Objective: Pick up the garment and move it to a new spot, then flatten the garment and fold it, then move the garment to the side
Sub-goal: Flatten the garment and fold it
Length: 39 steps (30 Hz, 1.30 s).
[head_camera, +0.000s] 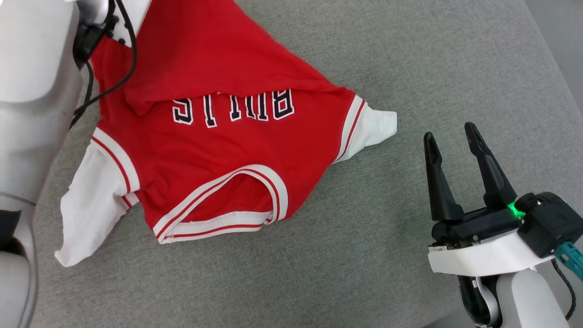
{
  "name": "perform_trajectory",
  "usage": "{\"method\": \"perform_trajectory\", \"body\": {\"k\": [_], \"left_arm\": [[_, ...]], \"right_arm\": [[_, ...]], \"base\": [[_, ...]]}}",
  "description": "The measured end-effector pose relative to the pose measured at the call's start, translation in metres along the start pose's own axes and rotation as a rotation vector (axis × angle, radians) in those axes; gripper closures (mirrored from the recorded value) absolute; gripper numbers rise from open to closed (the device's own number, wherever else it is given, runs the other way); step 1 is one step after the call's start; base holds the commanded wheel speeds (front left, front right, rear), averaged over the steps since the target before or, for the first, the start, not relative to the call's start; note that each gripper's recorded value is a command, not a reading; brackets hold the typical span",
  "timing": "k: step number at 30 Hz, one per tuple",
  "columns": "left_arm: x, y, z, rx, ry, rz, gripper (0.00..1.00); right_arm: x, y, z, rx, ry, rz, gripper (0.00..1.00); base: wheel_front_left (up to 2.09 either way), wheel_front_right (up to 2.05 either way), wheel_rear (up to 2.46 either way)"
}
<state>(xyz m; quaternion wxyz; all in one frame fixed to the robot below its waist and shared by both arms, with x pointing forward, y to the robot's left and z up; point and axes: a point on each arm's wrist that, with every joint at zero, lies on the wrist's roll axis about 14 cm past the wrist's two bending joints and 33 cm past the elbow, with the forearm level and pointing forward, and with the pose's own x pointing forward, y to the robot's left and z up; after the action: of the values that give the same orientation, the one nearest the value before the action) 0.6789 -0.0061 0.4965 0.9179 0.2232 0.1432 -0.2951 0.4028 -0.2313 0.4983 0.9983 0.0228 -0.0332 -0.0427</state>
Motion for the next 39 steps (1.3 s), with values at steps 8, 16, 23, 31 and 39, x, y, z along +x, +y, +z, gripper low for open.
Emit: {"method": "perform_trajectory", "body": {"k": [8,16,23,31,39], "left_arm": [[-0.013,-0.001,0.009,-0.062,-0.094,0.002,0.00],[-0.058,0.010,0.045,-0.209,-0.310,0.039,0.00],[-0.117,0.027,0.050,-0.294,-0.481,0.124,0.00],[-0.198,0.005,-0.002,-0.318,-0.509,0.243,0.00],[-0.264,-0.031,-0.050,-0.418,-0.494,0.342,0.00]], "right_arm": [[0.004,0.006,0.008,-0.007,-0.029,0.023,0.00],[0.009,0.017,0.027,-0.028,-0.093,0.059,0.00],[0.007,0.027,0.042,-0.046,-0.138,0.087,0.00],[-0.002,0.047,0.057,-0.041,-0.184,0.146,0.00],[-0.005,0.058,0.071,-0.036,-0.224,0.176,0.00]], "base": [[0.00,0.00,0.00],[0.00,0.00,0.00],[0.00,0.00,0.00],[0.00,0.00,0.00],[0.00,0.00,0.00]]}}
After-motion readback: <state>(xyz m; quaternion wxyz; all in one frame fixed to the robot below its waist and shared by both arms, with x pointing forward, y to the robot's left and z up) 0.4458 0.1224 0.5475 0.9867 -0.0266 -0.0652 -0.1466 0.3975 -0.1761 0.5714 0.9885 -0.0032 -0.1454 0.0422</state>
